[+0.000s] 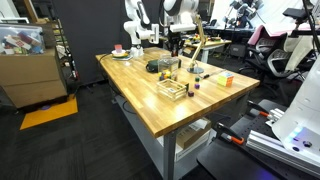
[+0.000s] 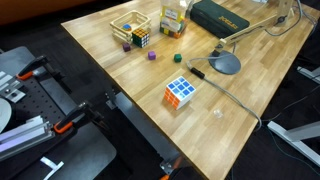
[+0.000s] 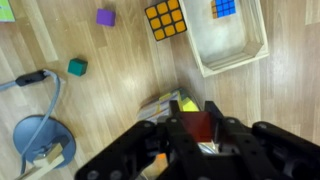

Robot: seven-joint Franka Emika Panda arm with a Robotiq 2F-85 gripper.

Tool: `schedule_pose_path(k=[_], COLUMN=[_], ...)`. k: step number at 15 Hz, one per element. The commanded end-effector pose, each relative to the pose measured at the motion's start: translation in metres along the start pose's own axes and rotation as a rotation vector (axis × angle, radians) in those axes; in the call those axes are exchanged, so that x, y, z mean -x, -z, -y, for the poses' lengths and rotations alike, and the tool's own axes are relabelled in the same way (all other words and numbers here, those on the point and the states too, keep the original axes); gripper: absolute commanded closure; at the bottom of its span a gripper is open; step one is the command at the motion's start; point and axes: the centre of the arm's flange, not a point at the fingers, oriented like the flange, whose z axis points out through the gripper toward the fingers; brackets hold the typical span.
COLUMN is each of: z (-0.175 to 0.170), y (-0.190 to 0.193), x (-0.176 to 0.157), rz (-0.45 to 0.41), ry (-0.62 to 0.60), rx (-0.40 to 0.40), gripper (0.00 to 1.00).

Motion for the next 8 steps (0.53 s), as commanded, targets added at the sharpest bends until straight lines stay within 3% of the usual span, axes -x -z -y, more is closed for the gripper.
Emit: schedule_pose_path(k=[1,8], z=[0.018,0.006], y=[0.015,-0.021], x=[-0.027,-0.086], rz=[-0.055,-0.075], ry=[0.063,0.08], rx=[0.069,0.168], gripper=[0.93,0.93])
